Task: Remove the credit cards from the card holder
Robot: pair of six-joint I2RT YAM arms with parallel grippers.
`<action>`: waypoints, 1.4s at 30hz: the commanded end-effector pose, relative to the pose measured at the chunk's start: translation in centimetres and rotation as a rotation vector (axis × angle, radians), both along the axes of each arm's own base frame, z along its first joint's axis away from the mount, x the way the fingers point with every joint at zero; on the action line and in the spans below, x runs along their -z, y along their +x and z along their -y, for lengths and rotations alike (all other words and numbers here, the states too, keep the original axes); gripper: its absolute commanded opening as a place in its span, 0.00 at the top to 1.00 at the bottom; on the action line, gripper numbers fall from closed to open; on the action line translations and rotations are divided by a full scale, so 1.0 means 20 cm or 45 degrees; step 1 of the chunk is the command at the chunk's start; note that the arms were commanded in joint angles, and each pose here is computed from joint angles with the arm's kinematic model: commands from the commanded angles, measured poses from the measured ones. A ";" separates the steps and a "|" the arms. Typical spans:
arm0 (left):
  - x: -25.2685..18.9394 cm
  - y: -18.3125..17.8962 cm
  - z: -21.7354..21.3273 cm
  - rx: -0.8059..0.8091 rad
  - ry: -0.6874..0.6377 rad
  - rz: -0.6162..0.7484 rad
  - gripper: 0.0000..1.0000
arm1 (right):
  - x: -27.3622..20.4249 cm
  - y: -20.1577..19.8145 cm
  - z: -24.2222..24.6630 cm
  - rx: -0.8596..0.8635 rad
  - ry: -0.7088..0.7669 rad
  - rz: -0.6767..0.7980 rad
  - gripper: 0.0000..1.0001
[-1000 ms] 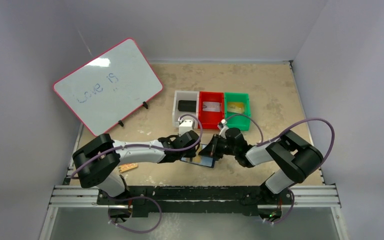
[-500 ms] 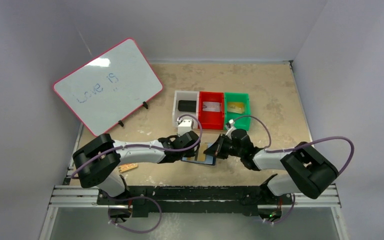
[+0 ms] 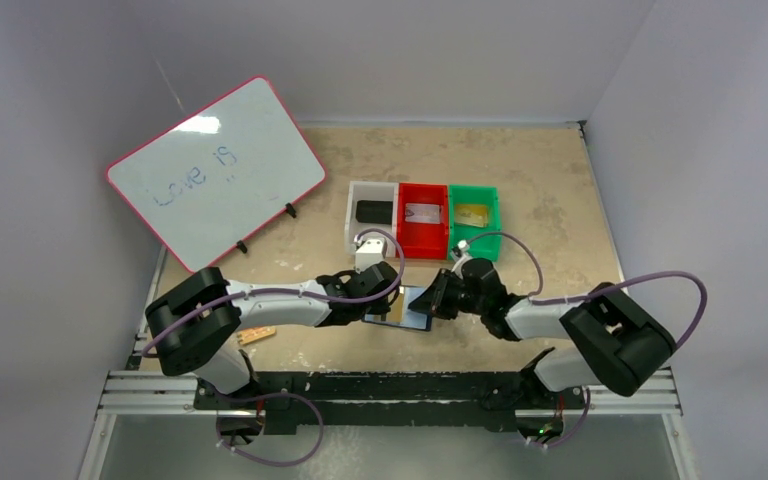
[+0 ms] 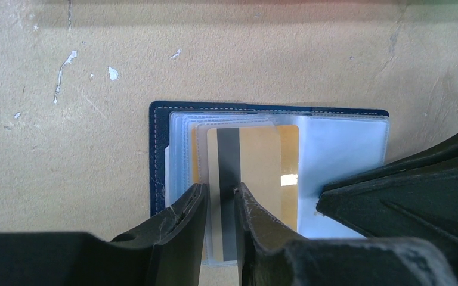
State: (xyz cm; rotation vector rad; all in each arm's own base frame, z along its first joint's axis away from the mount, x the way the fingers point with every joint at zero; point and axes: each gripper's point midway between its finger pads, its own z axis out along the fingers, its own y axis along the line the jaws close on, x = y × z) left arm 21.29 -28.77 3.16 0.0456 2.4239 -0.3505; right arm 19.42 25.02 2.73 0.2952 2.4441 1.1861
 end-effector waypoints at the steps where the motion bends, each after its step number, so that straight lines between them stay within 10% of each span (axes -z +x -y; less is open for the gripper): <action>1: 0.11 -0.07 -0.13 0.019 0.154 -0.060 0.77 | -0.13 0.04 -0.10 -0.084 0.141 0.104 0.82; 26: 0.11 -0.06 -0.16 0.004 0.198 -0.048 0.85 | -0.07 0.05 -0.09 -0.056 0.132 0.057 1.00; 31: 0.11 -0.06 -0.15 0.016 0.192 -0.050 0.87 | -0.07 0.05 -0.11 -0.090 0.131 0.051 0.81; 42: 0.12 -0.07 -0.15 0.021 0.190 -0.060 0.90 | -0.04 0.06 -0.17 -0.142 0.199 0.046 0.78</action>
